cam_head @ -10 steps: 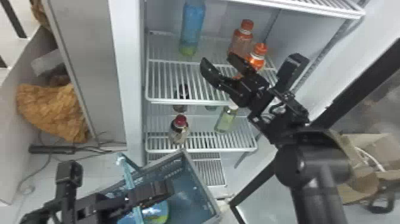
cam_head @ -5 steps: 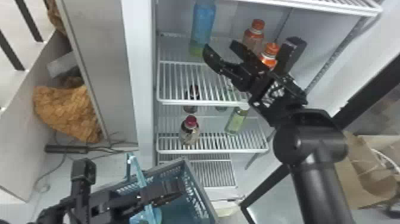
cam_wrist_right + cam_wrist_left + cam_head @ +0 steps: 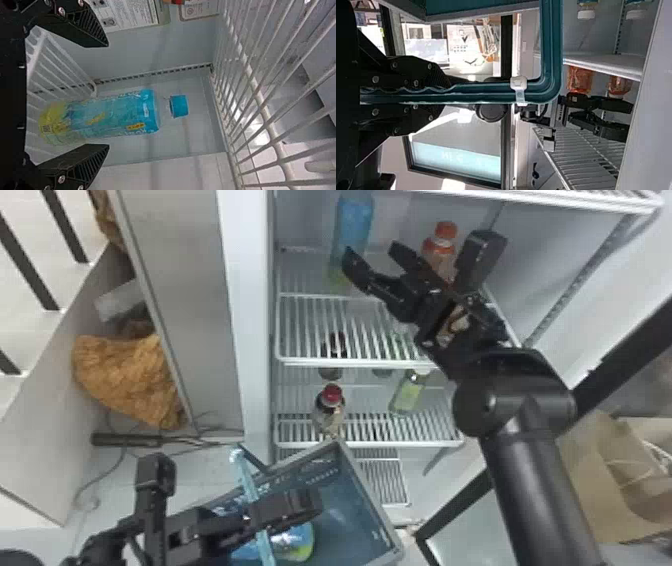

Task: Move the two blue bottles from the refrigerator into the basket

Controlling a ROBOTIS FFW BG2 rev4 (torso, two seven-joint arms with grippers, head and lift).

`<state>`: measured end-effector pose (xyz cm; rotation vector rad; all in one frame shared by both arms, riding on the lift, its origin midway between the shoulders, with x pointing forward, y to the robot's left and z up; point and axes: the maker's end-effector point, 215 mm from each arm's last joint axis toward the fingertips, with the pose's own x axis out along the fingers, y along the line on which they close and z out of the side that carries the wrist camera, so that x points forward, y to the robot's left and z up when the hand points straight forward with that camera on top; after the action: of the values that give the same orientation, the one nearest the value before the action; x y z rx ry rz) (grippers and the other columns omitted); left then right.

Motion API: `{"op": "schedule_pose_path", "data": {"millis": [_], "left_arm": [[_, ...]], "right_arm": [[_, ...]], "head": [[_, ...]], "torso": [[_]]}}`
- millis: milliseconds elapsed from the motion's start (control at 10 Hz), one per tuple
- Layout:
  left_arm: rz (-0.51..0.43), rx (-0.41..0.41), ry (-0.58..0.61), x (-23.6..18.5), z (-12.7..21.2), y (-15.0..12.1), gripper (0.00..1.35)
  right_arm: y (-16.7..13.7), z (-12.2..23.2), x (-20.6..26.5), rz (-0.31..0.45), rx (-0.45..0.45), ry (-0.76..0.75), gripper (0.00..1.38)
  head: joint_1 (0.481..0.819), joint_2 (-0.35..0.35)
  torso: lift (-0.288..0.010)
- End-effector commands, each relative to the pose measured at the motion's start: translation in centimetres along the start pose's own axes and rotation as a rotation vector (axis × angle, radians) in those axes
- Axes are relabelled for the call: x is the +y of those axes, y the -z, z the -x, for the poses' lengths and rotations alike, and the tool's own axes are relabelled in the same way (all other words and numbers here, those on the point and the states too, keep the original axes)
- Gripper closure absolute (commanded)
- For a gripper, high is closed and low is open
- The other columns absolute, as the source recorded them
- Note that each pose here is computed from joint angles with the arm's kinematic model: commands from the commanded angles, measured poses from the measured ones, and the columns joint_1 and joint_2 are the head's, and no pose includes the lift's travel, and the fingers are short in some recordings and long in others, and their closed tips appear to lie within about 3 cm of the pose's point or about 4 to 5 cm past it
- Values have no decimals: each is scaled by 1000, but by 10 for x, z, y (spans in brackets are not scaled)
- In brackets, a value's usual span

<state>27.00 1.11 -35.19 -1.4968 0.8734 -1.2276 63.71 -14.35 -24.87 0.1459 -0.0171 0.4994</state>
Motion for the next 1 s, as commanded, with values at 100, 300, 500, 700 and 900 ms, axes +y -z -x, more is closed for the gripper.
{"op": "schedule_pose_path", "data": {"millis": [100, 300, 500, 700, 900], "left_arm": [[0, 0, -1, 0, 0, -1, 1202], [-5, 4, -2, -1, 0, -2, 1202], [-9, 7, -2, -1, -1, -4, 1202], [-9, 8, -3, -1, -1, -4, 1202], [-13, 12, -2, -2, -1, -5, 1202]], "right_arm": [[-4, -14, -8, 19, 8, 20, 145], [0, -28, -8, 26, 28, 17, 145], [9, -37, -9, 24, 50, 26, 145], [11, -45, -17, 37, 67, 48, 145], [7, -55, -27, 62, 77, 73, 145]], "head": [[695, -163], [695, -159], [695, -151], [695, -143], [695, -143]], "torso": [[-10], [-10], [-10], [-10], [-10]]}}
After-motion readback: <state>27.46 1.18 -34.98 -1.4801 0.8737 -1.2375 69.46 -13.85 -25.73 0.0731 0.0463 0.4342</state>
